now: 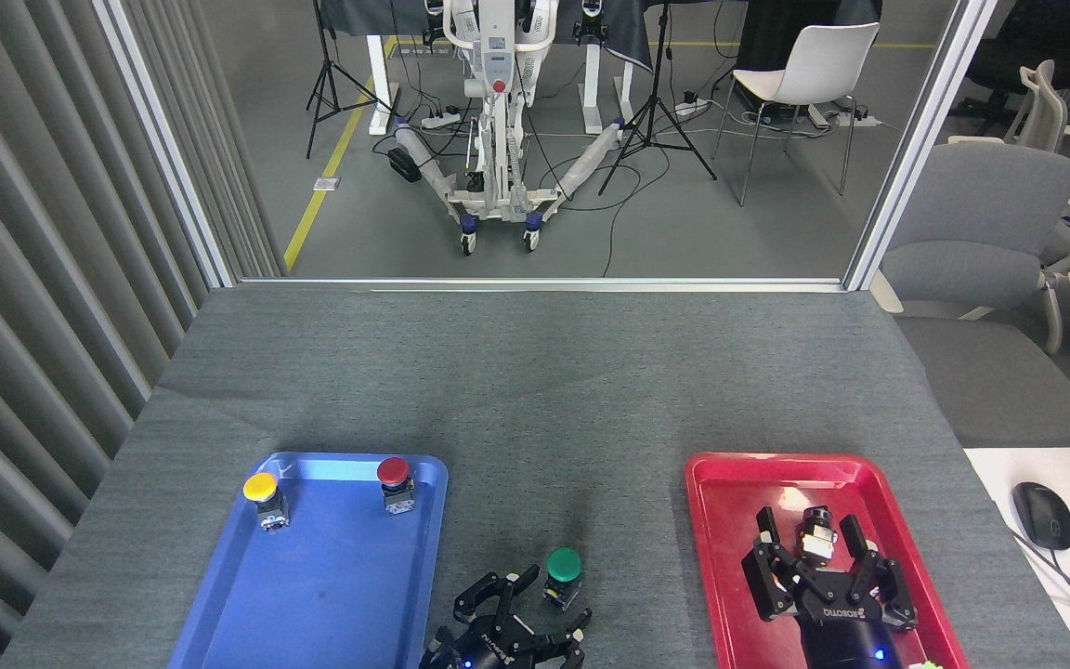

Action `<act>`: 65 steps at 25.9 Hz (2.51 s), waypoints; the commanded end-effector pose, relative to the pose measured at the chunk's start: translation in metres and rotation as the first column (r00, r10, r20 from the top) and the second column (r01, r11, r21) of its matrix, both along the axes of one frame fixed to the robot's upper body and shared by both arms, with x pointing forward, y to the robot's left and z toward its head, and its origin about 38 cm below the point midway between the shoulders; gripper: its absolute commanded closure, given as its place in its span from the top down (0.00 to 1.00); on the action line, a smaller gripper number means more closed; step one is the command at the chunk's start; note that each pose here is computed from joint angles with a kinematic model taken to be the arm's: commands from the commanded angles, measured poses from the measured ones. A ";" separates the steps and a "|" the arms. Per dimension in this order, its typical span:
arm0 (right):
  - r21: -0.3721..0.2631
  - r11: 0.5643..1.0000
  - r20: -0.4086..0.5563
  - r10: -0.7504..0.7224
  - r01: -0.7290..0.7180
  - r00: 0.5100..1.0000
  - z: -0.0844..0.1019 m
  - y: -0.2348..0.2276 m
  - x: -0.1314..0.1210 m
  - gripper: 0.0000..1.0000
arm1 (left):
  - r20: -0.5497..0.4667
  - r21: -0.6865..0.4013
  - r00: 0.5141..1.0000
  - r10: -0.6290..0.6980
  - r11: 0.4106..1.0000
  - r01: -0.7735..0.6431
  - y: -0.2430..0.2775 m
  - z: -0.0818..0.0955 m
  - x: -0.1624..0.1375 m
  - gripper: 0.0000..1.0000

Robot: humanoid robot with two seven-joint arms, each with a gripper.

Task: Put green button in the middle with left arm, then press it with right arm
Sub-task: 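Carry the green button off the tray and set it mid-table, then withdraw the left gripper and move the right gripper toward the button, then press down on the green button with the right gripper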

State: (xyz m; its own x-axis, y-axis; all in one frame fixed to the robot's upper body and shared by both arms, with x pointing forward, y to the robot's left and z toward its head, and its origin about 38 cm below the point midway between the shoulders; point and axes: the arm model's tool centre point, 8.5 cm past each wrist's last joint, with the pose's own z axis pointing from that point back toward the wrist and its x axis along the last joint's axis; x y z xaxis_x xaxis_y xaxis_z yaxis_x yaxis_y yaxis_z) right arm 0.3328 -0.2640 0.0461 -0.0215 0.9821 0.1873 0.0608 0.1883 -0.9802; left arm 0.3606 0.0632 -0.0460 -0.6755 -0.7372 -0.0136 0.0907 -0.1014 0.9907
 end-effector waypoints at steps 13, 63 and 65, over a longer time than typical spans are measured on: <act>-0.088 0.994 -0.025 0.056 -0.058 0.998 -0.003 0.039 0.003 0.49 | 0.144 -0.215 0.768 0.625 0.777 -0.592 0.199 0.067 -0.058 0.99; -0.163 0.924 -0.264 0.296 -0.345 0.918 -0.064 0.208 -0.005 0.18 | 0.180 -0.207 0.849 0.496 0.863 -0.460 0.267 0.145 -0.019 0.99; -0.163 0.924 -0.262 0.297 -0.345 0.918 -0.064 0.208 -0.005 0.18 | 0.187 -0.202 0.848 0.495 0.865 -0.460 0.269 0.147 -0.018 0.99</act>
State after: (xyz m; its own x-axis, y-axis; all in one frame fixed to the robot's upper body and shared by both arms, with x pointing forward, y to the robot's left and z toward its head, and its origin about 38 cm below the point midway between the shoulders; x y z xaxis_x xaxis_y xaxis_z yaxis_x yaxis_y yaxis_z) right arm 0.3286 -0.0561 -0.0155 -0.3228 0.9462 0.0235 -0.1835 -0.0383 -0.9823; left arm 0.3423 0.3316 0.1003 -0.2272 -0.9737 0.0142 -0.1335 0.0456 0.9900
